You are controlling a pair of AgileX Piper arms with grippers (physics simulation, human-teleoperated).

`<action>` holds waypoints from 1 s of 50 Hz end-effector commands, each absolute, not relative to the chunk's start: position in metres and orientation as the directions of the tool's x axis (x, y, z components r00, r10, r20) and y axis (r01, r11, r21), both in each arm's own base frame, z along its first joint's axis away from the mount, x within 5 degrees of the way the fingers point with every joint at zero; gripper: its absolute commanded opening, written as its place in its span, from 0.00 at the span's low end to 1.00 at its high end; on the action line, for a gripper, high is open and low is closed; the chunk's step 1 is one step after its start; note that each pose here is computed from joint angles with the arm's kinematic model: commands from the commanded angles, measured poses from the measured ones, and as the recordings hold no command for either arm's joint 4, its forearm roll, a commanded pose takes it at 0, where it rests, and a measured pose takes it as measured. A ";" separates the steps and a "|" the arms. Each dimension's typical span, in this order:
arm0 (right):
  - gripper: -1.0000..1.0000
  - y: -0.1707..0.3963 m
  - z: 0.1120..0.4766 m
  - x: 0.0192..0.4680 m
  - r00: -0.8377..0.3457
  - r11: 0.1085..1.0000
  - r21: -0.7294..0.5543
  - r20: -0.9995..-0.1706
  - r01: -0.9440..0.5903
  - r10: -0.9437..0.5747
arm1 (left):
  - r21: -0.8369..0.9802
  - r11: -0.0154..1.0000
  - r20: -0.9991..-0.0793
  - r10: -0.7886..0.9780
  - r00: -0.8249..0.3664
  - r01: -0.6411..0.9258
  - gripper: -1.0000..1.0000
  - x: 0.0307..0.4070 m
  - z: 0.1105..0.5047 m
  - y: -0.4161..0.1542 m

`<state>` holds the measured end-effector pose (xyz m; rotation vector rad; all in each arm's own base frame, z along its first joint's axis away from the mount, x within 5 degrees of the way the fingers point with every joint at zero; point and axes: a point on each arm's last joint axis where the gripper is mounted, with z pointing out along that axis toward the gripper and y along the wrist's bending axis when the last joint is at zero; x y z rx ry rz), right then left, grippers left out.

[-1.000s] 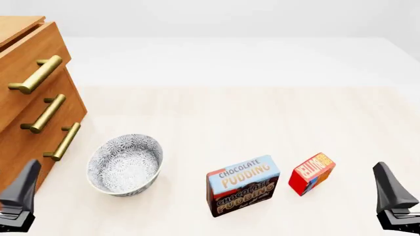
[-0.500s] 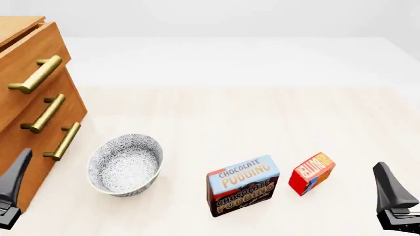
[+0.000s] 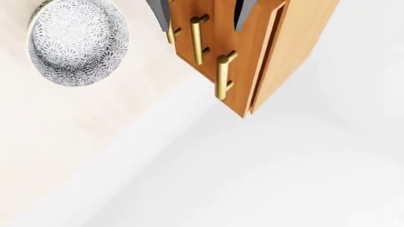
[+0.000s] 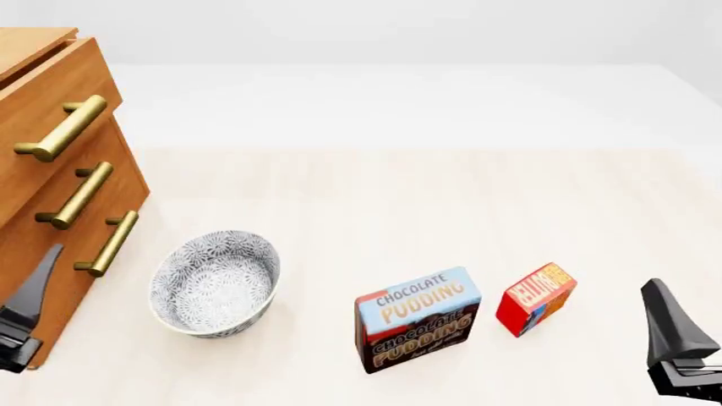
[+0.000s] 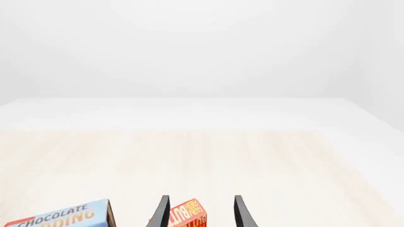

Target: Put the butter at the back in the top drawer of the cabinet and close it.

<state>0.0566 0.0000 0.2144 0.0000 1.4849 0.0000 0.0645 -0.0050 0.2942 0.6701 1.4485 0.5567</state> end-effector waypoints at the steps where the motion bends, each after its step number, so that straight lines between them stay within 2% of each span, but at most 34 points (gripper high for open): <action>1: 1.00 0.000 0.214 0.057 0.086 1.000 0.000 -0.996 0.000 0.000 | 0.789 0.612 -0.614 0.788 0.041 0.053 1.00 0.075 0.291 -0.005; 13: 1.00 0.000 0.214 0.057 0.086 1.000 0.000 -0.996 0.000 0.000 | 0.860 0.510 -0.511 0.859 0.036 0.016 1.00 0.084 0.278 -0.003; 37: 1.00 0.000 0.214 0.057 0.086 1.000 0.000 -0.996 0.000 0.000 | 0.899 0.438 -0.438 0.899 0.007 0.007 1.00 0.101 0.289 -0.001; 40: 1.00 0.000 0.214 0.057 0.086 1.000 0.000 -0.996 0.000 0.000 | 0.915 0.402 -0.402 0.915 -0.017 -0.020 1.00 0.099 0.284 0.002; 50: 1.00 0.000 0.214 0.057 0.086 1.000 0.000 -0.996 0.000 0.000 | 0.919 0.394 -0.394 0.919 -0.020 -0.012 1.00 0.105 0.289 0.002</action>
